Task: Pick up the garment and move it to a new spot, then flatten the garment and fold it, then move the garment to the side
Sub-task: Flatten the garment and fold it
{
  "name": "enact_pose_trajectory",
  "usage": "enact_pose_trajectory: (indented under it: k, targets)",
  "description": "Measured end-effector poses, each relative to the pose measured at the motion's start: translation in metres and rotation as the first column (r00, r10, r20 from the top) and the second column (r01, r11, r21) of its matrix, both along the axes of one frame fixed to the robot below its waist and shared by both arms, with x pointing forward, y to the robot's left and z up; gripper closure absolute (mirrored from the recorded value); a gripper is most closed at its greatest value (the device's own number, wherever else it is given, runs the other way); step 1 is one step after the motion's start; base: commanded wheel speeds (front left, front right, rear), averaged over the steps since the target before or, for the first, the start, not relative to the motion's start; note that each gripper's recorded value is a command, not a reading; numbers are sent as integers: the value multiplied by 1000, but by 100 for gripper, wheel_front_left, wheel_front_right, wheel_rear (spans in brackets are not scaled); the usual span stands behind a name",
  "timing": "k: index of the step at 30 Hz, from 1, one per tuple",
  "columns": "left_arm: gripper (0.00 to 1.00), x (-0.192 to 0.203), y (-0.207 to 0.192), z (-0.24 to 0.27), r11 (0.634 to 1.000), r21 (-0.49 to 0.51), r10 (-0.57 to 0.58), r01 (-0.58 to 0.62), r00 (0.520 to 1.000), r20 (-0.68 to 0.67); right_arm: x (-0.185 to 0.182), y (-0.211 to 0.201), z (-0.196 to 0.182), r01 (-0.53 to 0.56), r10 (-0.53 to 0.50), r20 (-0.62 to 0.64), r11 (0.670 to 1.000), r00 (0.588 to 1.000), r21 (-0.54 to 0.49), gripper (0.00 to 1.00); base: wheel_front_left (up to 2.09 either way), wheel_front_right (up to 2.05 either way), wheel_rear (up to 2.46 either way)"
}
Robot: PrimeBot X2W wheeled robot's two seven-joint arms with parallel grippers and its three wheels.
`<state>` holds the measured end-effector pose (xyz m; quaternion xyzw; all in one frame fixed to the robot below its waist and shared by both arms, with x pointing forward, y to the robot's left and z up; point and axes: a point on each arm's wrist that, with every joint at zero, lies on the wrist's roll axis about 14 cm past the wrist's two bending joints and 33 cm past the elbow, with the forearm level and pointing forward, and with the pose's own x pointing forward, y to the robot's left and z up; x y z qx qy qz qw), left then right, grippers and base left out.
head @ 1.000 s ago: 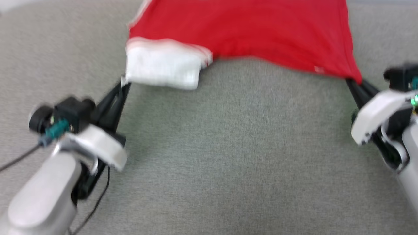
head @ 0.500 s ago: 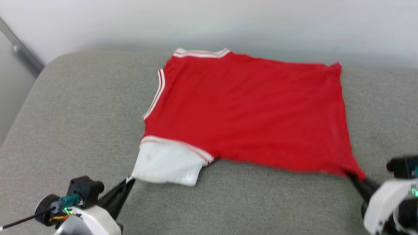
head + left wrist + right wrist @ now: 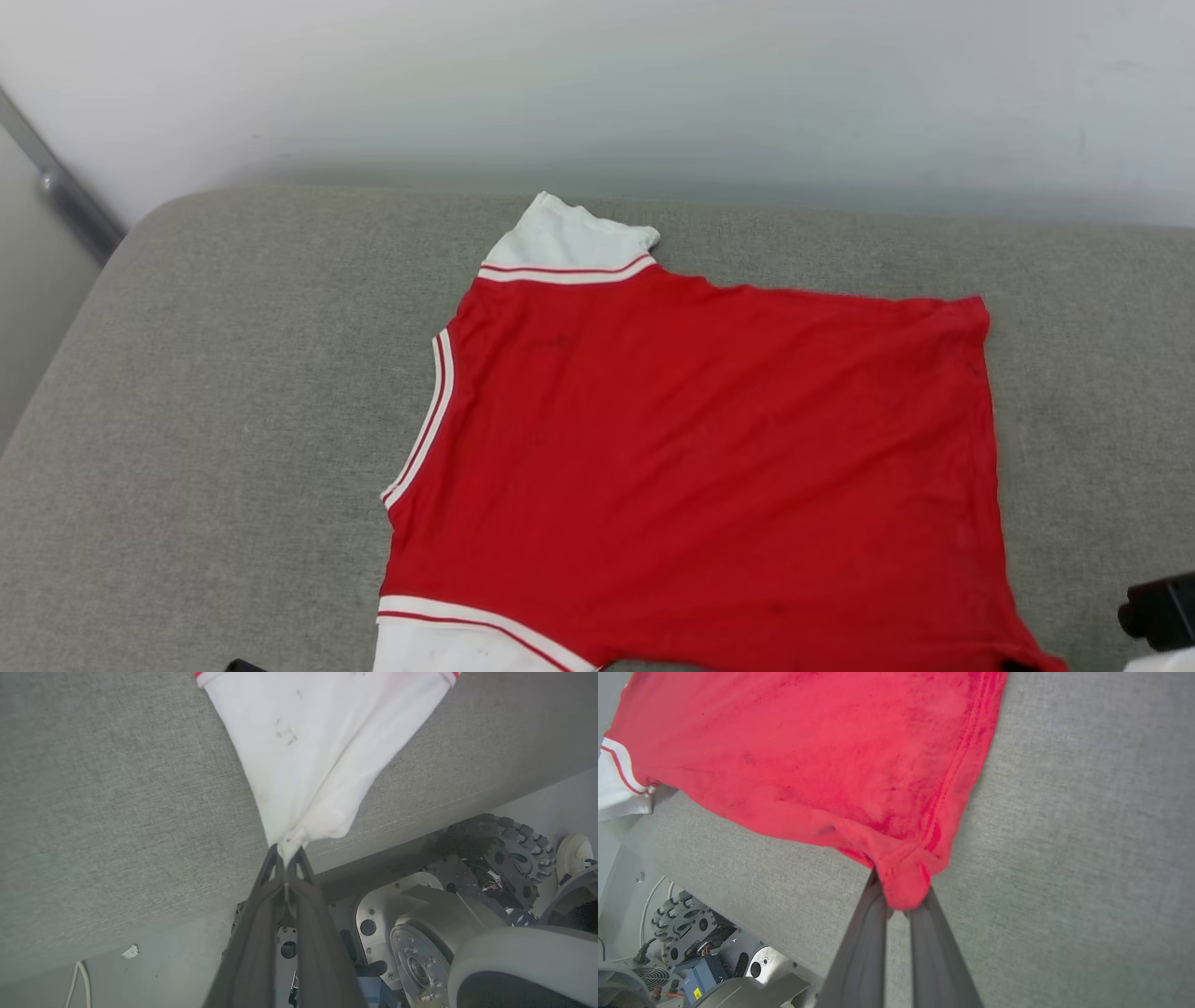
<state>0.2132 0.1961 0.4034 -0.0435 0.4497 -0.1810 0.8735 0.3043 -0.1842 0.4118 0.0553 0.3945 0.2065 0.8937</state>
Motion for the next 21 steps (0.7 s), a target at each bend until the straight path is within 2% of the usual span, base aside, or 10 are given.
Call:
enact_pose_trajectory:
  k: [2, 6, 13, 21]
  targets:
    - [100, -2, 3, 2, 1000, 17, -16, 16, 1000, -12, -8, -1, 1, 6, -6, -16, 1000, 1000, 7, 100, 0, 0, 0]
    - [100, 6, -9, 14, 999, -35, -25, 26, 1000, 16, -5, -2, 12, 21, -21, 8, 999, 1000, 26, 100, 0, 0, 0]
    - [100, 63, -14, 57, 997, -67, -22, 40, 968, 251, 12, 4, 31, 21, -25, 54, 997, 998, 69, 100, 0, 0, 0]
    - [100, 126, -19, 102, 994, -84, -24, 70, 891, 453, 46, 7, 42, 2, -7, 88, 998, 996, 59, 100, 0, 0, 0]
